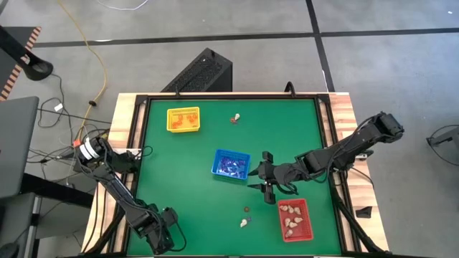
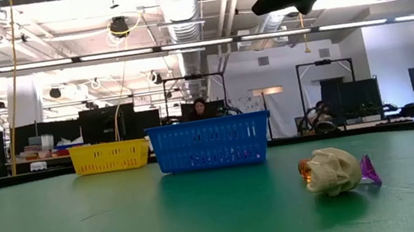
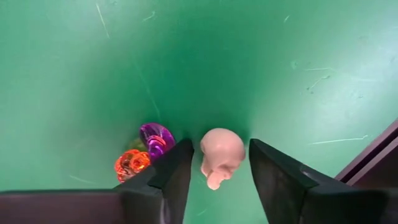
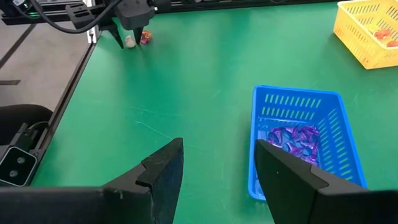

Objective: Sort Halloween decoration
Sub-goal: Put the skull toy into the red bin

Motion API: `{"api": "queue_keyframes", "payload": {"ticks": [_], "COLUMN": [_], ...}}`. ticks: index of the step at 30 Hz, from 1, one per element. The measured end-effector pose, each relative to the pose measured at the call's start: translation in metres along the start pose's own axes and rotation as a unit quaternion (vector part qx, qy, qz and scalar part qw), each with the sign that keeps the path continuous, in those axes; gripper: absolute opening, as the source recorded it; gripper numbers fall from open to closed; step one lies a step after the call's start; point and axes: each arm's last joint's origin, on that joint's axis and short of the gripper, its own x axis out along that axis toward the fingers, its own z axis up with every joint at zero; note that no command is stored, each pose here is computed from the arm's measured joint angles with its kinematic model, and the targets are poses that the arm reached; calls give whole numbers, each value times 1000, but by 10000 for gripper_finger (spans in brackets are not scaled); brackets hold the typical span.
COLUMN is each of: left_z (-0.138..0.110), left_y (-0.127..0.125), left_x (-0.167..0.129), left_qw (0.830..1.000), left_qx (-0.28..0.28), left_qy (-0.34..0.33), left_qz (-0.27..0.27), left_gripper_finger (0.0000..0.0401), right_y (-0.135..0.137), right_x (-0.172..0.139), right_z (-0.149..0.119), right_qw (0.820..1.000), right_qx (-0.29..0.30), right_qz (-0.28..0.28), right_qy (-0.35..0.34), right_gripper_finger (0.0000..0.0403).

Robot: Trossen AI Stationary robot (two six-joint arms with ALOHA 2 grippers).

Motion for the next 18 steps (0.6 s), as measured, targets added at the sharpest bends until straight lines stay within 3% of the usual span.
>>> {"api": "queue_keyframes", "payload": {"ticks": [10, 18], "left_z": [0, 4], "left_y": [2, -3], "left_x": [0, -3], "left_qw": [999, 997], "left_qx": [31, 74], "left_qy": [-3, -14], "left_qz": [8, 6], "left_gripper_finger": [79, 84], "right_y": [0, 0], "right_x": [0, 0], "right_z": [0, 0], "right_qw": [1000, 1000], "right_qx": [2, 3], "right_qz": [0, -1], "right_qy": [0, 2], "right_gripper_finger": [225, 225]}}
